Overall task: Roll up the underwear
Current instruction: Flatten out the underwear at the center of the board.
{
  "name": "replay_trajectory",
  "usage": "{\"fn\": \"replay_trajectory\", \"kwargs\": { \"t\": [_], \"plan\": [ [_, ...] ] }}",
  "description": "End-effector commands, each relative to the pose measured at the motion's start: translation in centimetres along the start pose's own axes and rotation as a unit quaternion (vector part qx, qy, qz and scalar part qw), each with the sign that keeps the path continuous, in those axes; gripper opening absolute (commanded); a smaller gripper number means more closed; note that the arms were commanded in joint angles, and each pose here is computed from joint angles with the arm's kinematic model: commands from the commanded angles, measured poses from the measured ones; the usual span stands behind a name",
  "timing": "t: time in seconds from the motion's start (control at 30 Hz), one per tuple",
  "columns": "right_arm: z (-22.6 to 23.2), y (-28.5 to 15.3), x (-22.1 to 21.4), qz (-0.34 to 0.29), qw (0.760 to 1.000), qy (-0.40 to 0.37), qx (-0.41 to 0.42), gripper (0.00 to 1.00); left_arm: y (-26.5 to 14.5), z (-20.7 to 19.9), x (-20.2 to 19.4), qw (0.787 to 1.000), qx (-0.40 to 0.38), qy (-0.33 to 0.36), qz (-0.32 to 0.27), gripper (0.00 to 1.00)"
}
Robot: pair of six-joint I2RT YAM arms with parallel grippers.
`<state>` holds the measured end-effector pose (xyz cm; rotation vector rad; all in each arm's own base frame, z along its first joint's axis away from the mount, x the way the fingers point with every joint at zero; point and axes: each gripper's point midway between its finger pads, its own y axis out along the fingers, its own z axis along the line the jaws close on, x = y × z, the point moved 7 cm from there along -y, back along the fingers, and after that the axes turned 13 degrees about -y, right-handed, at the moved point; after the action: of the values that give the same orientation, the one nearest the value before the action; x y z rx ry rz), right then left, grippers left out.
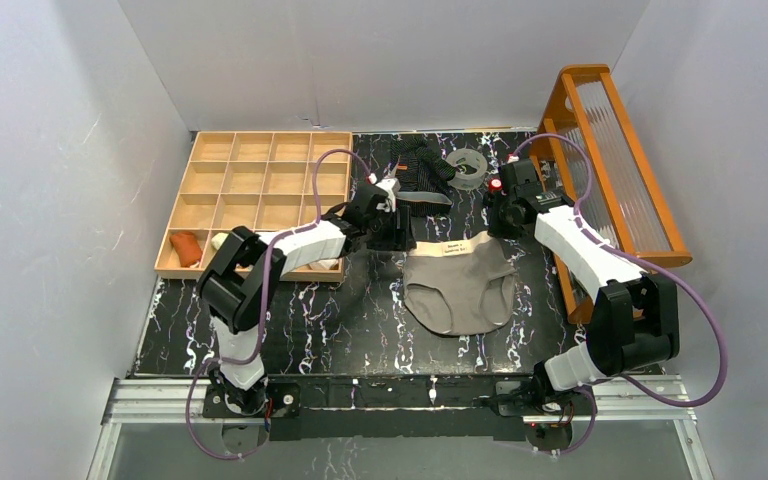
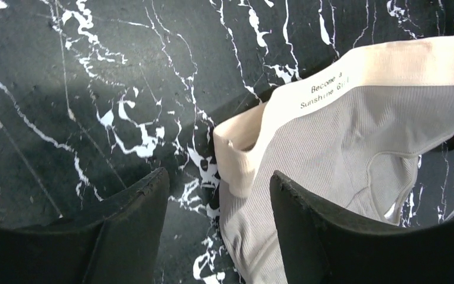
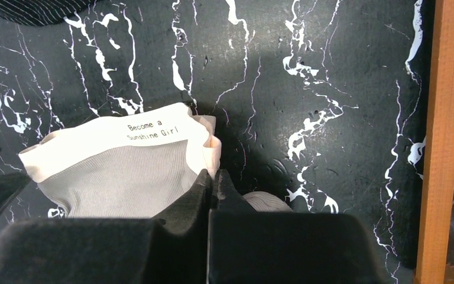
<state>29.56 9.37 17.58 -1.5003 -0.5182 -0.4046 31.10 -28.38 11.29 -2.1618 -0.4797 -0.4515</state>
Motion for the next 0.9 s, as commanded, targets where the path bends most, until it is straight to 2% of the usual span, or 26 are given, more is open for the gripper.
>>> {"fn": "replay_trajectory", "kwargs": {
  "t": [0.0,0.23,0.3,0.37,0.53,0.63,0.7,0.83,0.87],
  "plan": [
    [0.3,0.0,0.4,-0.009,1.000,-0.006,0.014,0.02,1.7,-0.1,0.3,1.000,0.001,0.012,0.010,0.59],
    [0.3,-0.3,0.6,-0.015,1.000,-0.005,0.015,0.02,3.6,1.2,-0.8,0.999,0.022,0.015,0.032,0.53],
    [0.4,-0.2,0.6,-0.015,1.000,-0.005,0.017,0.02,3.8,1.0,-0.9,0.999,0.019,0.020,0.033,0.49],
    [0.3,-0.2,0.7,-0.015,1.000,-0.005,0.016,0.02,3.7,0.4,-1.0,0.999,0.010,0.026,0.035,0.42],
    [0.5,-0.3,0.6,-0.012,1.000,-0.006,0.025,0.02,2.3,-1.2,-1.4,0.998,-0.003,0.052,0.028,0.16],
    [1.1,-0.7,0.5,-0.010,0.998,-0.012,0.059,0.02,0.5,-1.7,-1.1,0.998,0.001,0.063,0.013,0.01],
    [2.1,-1.3,0.5,-0.012,0.994,-0.018,0.108,0.02,-1.4,-1.3,-0.8,0.997,0.033,0.067,0.000,0.00],
    [3.4,-3.1,0.2,-0.031,0.982,-0.013,0.188,0.01,-6.8,0.8,0.3,0.982,0.161,0.083,-0.052,0.00],
    [3.4,-3.0,0.0,-0.036,0.982,-0.010,0.186,0.02,-7.9,1.4,0.4,0.977,0.185,0.083,-0.067,0.05]
  ]
}}
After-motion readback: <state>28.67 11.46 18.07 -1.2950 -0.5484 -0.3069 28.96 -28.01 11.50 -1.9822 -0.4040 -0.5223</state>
